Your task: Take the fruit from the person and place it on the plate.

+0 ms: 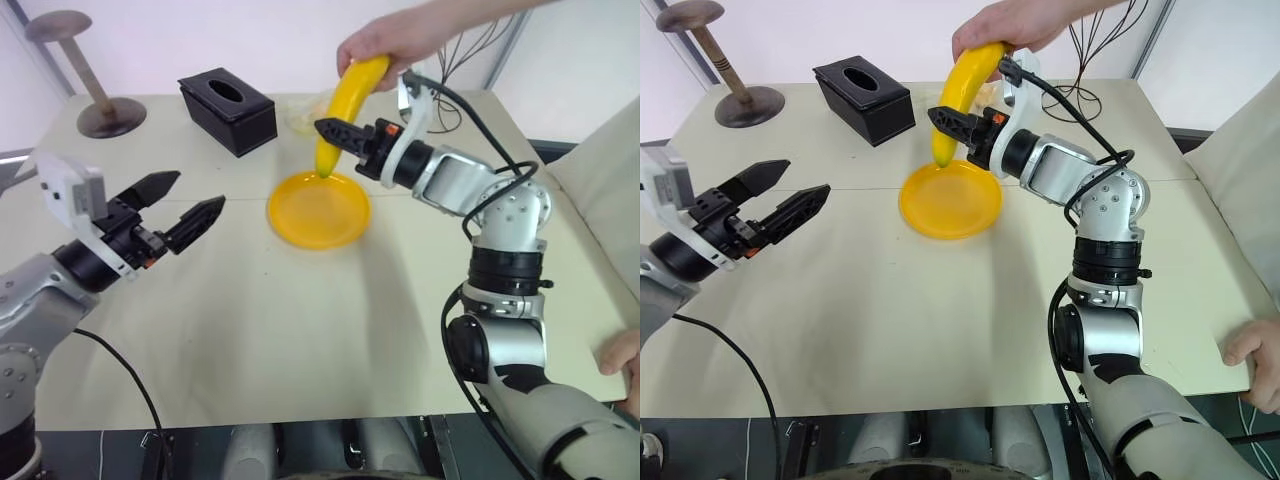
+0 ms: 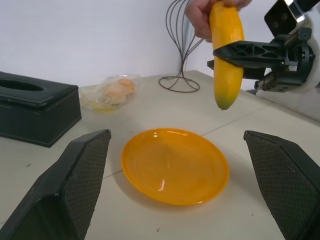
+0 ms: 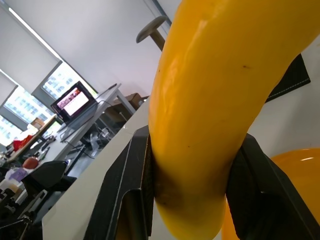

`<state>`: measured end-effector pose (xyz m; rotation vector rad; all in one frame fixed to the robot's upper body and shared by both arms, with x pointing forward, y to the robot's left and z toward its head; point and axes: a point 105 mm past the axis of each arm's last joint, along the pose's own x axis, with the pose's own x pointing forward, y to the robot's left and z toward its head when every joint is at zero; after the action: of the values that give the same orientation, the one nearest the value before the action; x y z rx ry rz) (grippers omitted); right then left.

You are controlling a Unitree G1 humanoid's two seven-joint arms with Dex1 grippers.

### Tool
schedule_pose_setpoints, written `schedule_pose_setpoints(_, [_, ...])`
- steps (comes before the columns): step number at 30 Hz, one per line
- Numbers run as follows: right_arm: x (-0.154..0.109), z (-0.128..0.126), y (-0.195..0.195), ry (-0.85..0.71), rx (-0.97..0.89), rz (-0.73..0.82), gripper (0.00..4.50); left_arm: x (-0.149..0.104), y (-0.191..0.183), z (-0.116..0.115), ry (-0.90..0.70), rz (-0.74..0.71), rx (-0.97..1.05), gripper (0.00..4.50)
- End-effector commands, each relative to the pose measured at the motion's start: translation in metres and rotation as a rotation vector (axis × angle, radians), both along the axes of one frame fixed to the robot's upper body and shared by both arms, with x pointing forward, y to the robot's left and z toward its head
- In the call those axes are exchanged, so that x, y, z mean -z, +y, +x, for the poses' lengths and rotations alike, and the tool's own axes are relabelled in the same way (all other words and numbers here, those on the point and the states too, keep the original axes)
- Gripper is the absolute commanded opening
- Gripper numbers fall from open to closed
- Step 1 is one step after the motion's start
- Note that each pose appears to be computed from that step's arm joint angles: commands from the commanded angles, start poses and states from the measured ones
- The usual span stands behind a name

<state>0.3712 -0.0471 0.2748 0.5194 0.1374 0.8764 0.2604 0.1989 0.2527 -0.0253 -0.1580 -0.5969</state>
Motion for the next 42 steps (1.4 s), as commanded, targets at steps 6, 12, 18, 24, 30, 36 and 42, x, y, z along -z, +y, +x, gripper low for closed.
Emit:
schedule_pose_setpoints(6, [0.038, 0.014, 0.032, 0.126, 0.022, 0.043, 1.3, -0.008, 0.01, -0.009, -0.041, -0.012, -0.066, 4.5])
schedule_pose_setpoints(12, [0.073, 0.036, 0.054, 0.2, 0.059, -0.013, 1.3, -0.007, 0.007, -0.013, -0.036, 0.0, -0.073, 4.5])
schedule_pose_setpoints(18, [0.104, 0.055, 0.05, 0.265, 0.126, -0.092, 1.3, -0.008, 0.009, -0.016, -0.033, 0.005, -0.093, 4.5])
schedule_pose_setpoints(24, [0.12, 0.062, 0.04, 0.304, 0.182, -0.136, 1.3, -0.007, 0.008, -0.017, -0.029, 0.006, -0.094, 4.5])
schedule_pose_setpoints(30, [0.109, 0.061, 0.038, 0.286, 0.173, -0.111, 4.16, -0.007, 0.007, -0.017, -0.026, 0.005, -0.088, 4.5])
schedule_pose_setpoints(36, [0.077, 0.052, 0.023, 0.204, 0.111, -0.079, 4.42, -0.006, 0.007, -0.016, -0.02, 0.01, -0.08, 4.5])
schedule_pose_setpoints(42, [0.021, -0.003, -0.044, -0.197, -0.029, -0.24, 4.42, -0.005, 0.013, -0.017, -0.007, 0.029, -0.081, 4.5])
